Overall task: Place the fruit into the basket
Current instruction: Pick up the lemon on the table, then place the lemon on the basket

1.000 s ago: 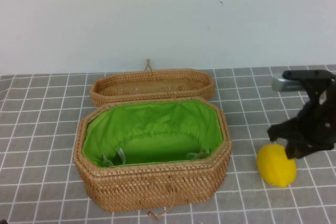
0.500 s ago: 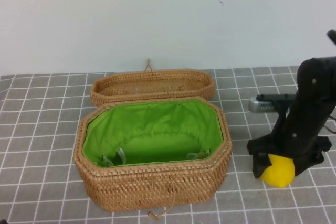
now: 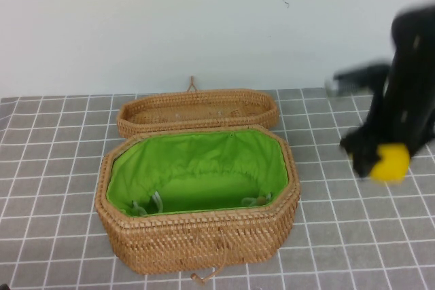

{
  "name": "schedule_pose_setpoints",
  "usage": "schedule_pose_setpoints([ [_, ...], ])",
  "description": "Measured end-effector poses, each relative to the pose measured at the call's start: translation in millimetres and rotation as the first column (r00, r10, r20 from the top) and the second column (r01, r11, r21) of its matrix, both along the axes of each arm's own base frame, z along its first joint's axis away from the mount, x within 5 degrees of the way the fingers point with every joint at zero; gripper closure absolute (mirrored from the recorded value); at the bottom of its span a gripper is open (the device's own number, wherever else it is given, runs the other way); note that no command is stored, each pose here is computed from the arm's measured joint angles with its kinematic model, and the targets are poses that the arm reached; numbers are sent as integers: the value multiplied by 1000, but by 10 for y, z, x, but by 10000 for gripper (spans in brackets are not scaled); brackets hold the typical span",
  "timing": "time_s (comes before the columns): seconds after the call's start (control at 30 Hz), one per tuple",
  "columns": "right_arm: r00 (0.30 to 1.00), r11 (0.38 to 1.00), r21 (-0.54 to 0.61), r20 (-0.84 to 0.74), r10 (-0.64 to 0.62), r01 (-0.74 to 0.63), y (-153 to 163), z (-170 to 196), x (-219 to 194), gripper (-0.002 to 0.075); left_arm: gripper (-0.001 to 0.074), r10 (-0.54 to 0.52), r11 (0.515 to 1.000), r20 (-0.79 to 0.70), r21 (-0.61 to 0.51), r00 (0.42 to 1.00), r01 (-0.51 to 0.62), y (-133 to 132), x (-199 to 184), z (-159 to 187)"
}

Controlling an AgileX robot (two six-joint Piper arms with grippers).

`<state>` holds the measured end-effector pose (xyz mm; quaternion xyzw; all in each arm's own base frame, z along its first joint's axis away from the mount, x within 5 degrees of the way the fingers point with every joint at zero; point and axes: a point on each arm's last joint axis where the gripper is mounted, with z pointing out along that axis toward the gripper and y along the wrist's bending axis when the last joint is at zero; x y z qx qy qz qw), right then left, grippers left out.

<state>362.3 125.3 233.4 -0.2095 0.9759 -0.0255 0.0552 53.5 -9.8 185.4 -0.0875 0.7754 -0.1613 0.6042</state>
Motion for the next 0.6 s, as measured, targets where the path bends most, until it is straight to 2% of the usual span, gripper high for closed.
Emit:
schedule_pose_setpoints([
  [0.07, 997, 998, 28, 64, 48, -50, 37, 311, 69, 195, 738, 0, 1000, -1, 0, 1000, 0, 0, 1, -1],
  [0.13, 987, 981, 155, 133, 92, -113, 166, 605, 116, 195, 737, 0, 1000, -1, 0, 1000, 0, 0, 1, -1],
  [0.27, 973, 884, 418, 186, 139, -207, 603, 970, 18, 195, 738, 0, 1000, -1, 0, 1000, 0, 0, 1, -1],
  [0.43, 966, 820, 519, 209, 152, -241, 1086, 872, -56, 195, 738, 0, 1000, 0, 0, 1000, 0, 0, 0, 0],
  [0.6, 935, 800, 485, 184, 302, -354, 1450, 461, -79, 202, 738, 0, 1000, -1, -2, 1000, 0, 0, 1, -1],
])
